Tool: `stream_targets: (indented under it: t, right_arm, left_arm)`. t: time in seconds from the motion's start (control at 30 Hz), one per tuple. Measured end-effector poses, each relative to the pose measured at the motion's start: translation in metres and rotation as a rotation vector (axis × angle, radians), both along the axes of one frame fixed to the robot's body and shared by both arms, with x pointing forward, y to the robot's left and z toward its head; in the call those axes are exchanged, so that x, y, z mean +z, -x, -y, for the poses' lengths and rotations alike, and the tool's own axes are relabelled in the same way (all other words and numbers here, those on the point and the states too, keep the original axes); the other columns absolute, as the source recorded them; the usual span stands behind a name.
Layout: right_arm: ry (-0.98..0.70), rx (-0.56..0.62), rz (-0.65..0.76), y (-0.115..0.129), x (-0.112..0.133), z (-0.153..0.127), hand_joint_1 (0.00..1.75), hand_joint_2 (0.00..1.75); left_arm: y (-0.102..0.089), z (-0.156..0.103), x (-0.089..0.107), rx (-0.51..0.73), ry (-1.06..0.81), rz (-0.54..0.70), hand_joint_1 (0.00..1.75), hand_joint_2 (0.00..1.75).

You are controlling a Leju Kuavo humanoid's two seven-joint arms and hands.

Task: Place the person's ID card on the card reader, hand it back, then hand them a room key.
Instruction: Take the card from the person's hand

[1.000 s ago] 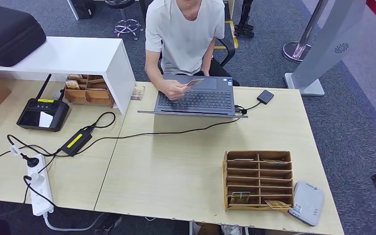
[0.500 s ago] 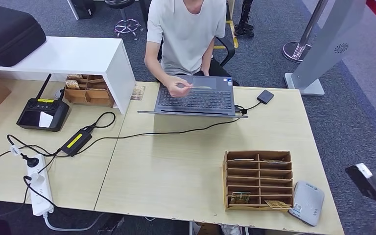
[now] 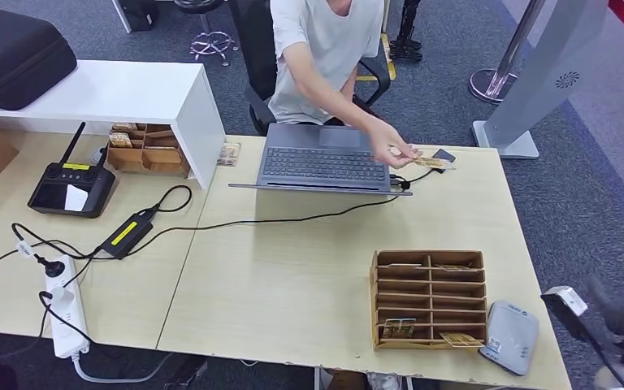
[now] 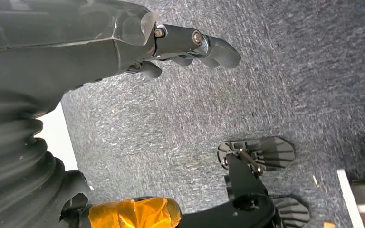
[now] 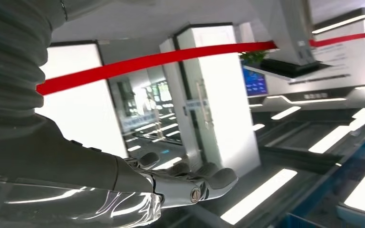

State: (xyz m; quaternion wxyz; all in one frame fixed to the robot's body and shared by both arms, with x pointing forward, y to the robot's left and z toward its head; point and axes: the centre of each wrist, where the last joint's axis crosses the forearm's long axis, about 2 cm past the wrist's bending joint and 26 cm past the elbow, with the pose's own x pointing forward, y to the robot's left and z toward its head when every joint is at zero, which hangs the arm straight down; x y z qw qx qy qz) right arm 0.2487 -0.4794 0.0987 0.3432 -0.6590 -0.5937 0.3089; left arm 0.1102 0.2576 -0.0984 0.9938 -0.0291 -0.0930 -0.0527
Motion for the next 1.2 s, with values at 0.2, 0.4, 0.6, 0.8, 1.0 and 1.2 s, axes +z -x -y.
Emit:
stream_targets:
  t: [0.2,0.4,0.6,0.8,1.0,1.2]
  right_arm:
    - [0.012,0.062,0.06,0.007,0.018,-0.067,0.0,1.75]
    - [0.008,0.16,0.157,-0.016,0.053,-0.124,0.0,1.75]
    - [0.078,0.297,0.211,-0.05,0.078,-0.147,0.0,1.75]
    - [0.11,0.359,0.218,-0.073,0.091,-0.163,0.0,1.75]
    - [0.122,0.402,0.205,-0.09,0.103,-0.181,0.0,1.75]
    - [0.143,0.395,0.167,-0.069,0.086,-0.17,0.0,1.75]
  left_arm:
    - [0.005,0.002,-0.001,0.029,-0.004,-0.009,0.0,1.75]
    - [0.006,0.003,-0.001,0.042,-0.001,-0.013,0.0,1.75]
    - [0.001,0.004,0.0,0.035,-0.002,-0.013,0.0,1.75]
    - [-0.001,0.004,0.001,0.034,-0.003,-0.014,0.0,1.75]
    - [-0.007,0.009,0.002,0.041,-0.018,0.081,0.0,1.75]
    - [-0.01,0.012,0.004,0.057,0.012,0.28,0.0,0.87]
